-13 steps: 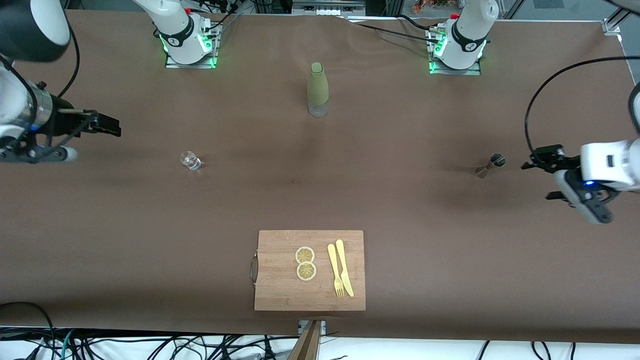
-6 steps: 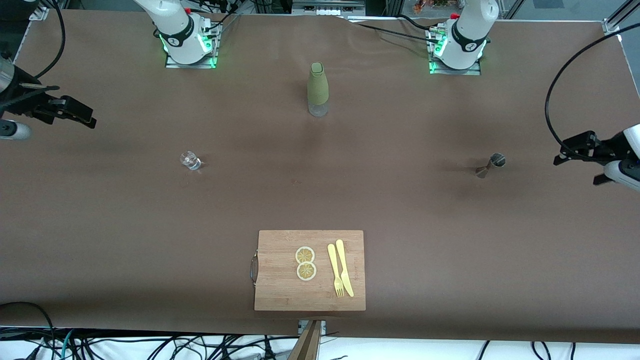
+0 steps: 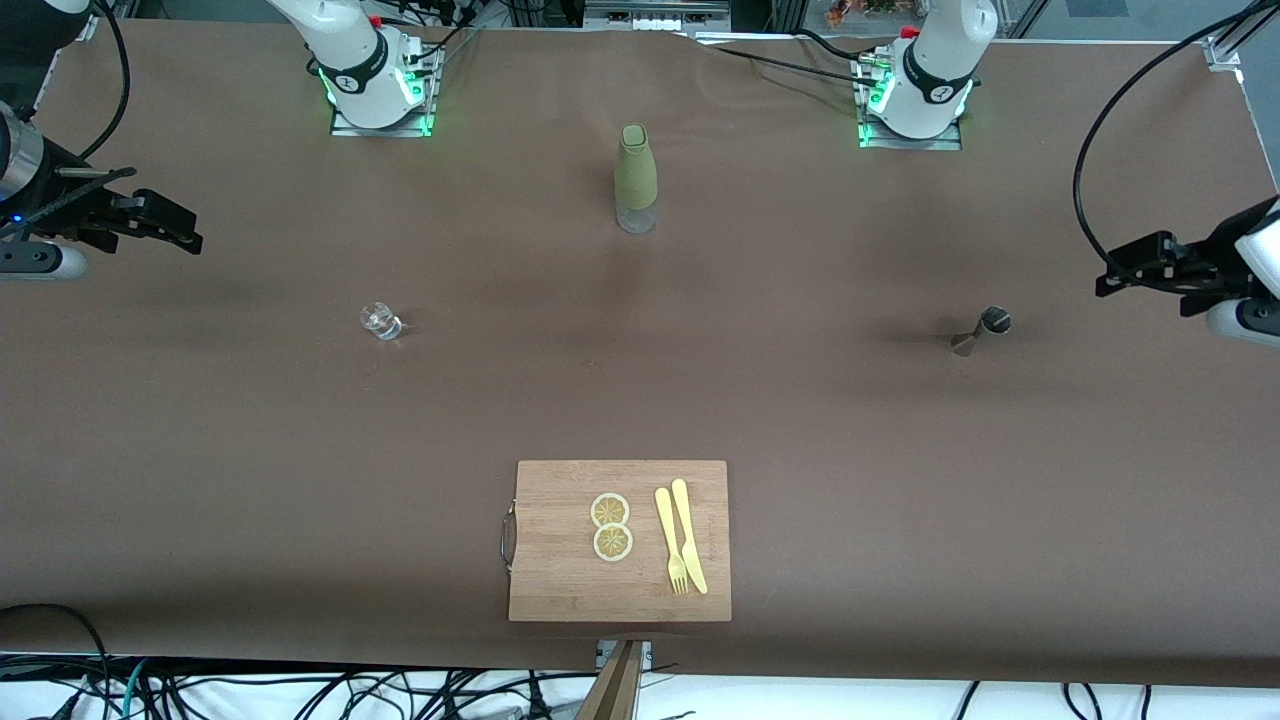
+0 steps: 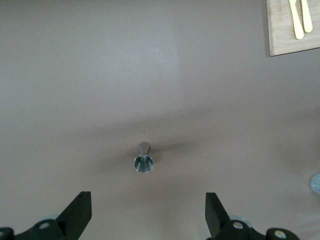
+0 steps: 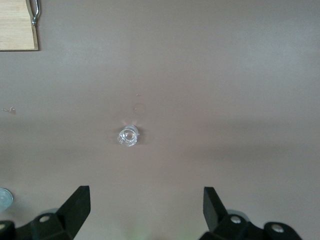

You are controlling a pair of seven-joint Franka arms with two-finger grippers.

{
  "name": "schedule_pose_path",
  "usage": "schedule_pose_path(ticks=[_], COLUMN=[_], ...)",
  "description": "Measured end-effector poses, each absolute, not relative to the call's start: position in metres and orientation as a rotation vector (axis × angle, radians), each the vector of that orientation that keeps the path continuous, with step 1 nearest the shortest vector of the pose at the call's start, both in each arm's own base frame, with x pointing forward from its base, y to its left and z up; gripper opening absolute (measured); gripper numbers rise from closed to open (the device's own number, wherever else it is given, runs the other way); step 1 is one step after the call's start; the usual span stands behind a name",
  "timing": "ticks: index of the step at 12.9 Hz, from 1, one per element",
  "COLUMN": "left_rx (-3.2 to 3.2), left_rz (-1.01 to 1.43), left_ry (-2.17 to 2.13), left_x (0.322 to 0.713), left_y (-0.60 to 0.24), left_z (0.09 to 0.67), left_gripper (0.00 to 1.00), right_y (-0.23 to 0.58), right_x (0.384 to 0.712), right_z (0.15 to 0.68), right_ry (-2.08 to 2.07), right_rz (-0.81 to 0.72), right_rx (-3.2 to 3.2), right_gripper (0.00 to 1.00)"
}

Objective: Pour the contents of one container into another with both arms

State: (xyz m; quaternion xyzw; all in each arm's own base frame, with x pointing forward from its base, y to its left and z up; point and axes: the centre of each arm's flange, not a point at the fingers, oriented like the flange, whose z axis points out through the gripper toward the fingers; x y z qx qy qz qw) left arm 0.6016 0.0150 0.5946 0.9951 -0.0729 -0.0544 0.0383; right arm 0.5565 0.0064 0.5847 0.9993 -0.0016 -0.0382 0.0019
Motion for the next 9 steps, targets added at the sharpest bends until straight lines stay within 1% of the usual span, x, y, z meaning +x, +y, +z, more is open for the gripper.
schedule_pose_path(ticks=[3,9], left_rx=[3.051,3.049], left_rz=[-0.175,-0.188], left_ry=[-0.203,-0.203], left_x=[0.600,0.599], left_y=[-0.002,-0.004], left_z=[0.595,0.591], left_gripper=[1.00,1.00], right_y=[0.007,0.005], right_x=[0.556,0.555], right_z=[0.584,0.584], right_ry=[-0.004,-0.010], right_rz=[-0.130,-0.131], right_rx=[3.135,3.134], right_gripper=[1.00,1.00])
